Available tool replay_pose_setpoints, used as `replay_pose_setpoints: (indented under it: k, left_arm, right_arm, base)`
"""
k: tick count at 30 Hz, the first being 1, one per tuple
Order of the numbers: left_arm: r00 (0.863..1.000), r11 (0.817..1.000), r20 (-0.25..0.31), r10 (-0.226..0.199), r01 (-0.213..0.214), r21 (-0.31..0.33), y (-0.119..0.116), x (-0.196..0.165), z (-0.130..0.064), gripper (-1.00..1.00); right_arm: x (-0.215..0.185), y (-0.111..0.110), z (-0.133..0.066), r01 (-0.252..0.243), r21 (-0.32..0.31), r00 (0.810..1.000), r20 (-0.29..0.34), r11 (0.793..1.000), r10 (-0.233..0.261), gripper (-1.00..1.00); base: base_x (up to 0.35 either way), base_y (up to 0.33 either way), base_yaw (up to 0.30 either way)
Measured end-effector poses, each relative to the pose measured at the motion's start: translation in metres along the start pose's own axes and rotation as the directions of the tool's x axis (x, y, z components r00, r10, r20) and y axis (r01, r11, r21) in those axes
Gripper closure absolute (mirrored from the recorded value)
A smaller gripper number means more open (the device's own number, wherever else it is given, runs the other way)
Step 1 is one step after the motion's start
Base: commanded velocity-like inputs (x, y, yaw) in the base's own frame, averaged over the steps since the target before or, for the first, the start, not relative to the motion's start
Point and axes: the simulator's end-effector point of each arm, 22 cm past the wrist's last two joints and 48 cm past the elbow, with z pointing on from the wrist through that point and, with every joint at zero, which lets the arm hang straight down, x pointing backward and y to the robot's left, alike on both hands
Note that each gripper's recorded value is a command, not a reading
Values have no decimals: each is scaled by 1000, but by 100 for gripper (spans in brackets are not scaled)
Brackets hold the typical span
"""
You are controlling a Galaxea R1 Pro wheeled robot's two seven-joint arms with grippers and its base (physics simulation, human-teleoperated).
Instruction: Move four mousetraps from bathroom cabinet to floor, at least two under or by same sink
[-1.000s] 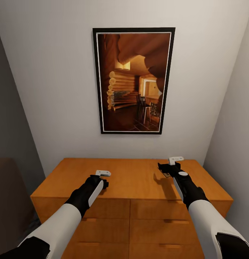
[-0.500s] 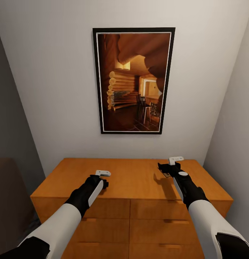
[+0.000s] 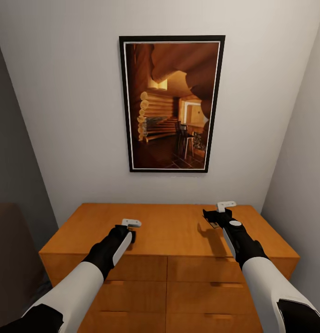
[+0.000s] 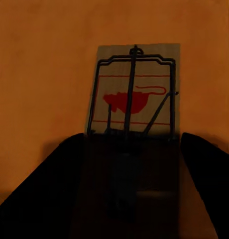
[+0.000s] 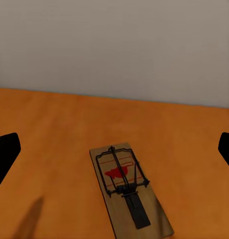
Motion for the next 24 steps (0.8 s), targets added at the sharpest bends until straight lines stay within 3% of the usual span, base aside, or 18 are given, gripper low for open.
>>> replay_pose_setpoints:
  k: [4, 24]
  left_arm:
    - [1000, 1000, 1, -23, 23, 21, -4, -1, 0, 100]
    - [1000, 1000, 0, -21, 21, 22, -7, 0, -1, 100]
  right_arm:
    - [0, 0, 0, 0, 0, 1000, 0, 1000, 0, -100]
    - [0, 0, 0, 1, 0, 1000, 0, 1000, -1, -100]
  base:
    - [0, 0, 0]
    - [0, 0, 0]
